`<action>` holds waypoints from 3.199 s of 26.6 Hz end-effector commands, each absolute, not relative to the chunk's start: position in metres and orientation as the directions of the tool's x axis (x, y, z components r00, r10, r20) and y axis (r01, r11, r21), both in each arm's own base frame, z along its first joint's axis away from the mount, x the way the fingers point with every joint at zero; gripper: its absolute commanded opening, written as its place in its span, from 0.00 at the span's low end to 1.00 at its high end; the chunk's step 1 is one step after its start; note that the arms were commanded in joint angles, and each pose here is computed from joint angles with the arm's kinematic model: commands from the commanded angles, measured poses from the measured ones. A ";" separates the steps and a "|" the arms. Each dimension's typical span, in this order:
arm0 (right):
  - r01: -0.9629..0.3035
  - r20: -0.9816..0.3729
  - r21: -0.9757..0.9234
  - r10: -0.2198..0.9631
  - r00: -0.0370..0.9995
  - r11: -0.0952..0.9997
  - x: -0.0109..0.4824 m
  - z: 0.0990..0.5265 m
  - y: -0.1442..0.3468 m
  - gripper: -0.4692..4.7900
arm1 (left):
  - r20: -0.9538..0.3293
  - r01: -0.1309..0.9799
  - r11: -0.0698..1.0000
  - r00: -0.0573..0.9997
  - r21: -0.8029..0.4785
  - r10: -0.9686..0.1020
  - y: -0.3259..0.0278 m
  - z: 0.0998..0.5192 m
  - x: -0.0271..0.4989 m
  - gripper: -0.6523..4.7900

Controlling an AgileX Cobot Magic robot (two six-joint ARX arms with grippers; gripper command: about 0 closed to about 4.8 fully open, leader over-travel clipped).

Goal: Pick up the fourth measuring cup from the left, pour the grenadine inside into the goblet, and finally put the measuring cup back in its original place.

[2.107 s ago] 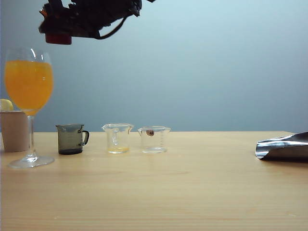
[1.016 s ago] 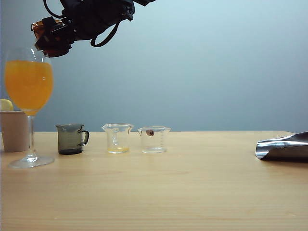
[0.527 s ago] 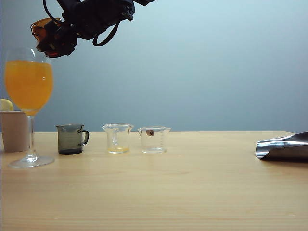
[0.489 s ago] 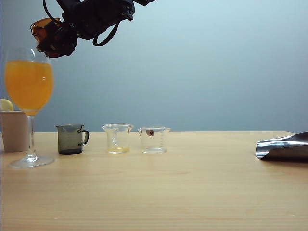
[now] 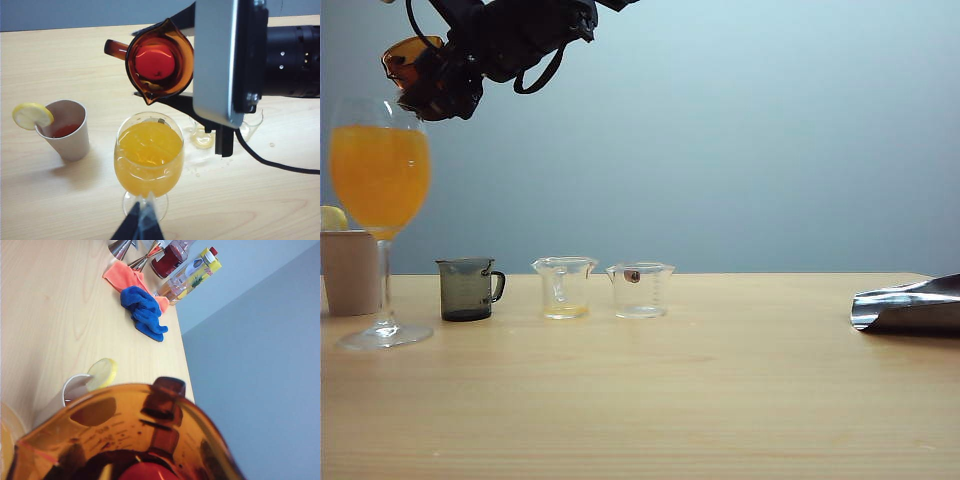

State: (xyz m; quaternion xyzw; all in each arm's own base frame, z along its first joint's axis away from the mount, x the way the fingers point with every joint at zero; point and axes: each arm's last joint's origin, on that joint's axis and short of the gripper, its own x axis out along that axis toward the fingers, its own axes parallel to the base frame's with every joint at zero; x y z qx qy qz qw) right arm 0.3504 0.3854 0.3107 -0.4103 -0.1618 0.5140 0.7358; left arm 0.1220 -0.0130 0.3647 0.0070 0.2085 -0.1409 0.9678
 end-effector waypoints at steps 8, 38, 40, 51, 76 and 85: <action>-0.558 -0.155 -0.820 0.891 0.426 0.124 0.344 0.318 0.389 0.12 | -0.395 0.279 0.959 0.877 -0.044 -0.273 -0.013 0.366 0.121 0.11; -0.475 -0.183 -0.879 0.888 0.422 0.045 0.343 0.315 0.389 0.12 | -0.395 0.279 0.959 0.877 -0.044 -0.273 -0.013 0.366 0.121 0.11; -0.466 -0.183 -0.884 0.888 0.422 0.039 0.343 0.315 0.389 0.12 | -0.395 0.279 0.959 0.877 -0.044 -0.273 -0.013 0.366 0.121 0.11; -0.410 -0.169 -0.912 0.890 0.424 0.023 0.344 0.316 0.389 0.12 | -0.395 0.282 0.959 0.876 -0.044 -0.275 -0.013 0.366 0.121 0.11; -0.365 -0.168 -0.931 0.892 0.419 -0.004 0.341 0.317 0.391 0.12 | -0.395 0.285 0.957 0.875 -0.043 -0.279 -0.014 0.366 0.121 0.11; -0.343 -0.168 -0.939 0.892 0.419 -0.016 0.341 0.317 0.391 0.12 | -0.395 0.286 0.957 0.875 -0.044 -0.279 -0.014 0.366 0.121 0.11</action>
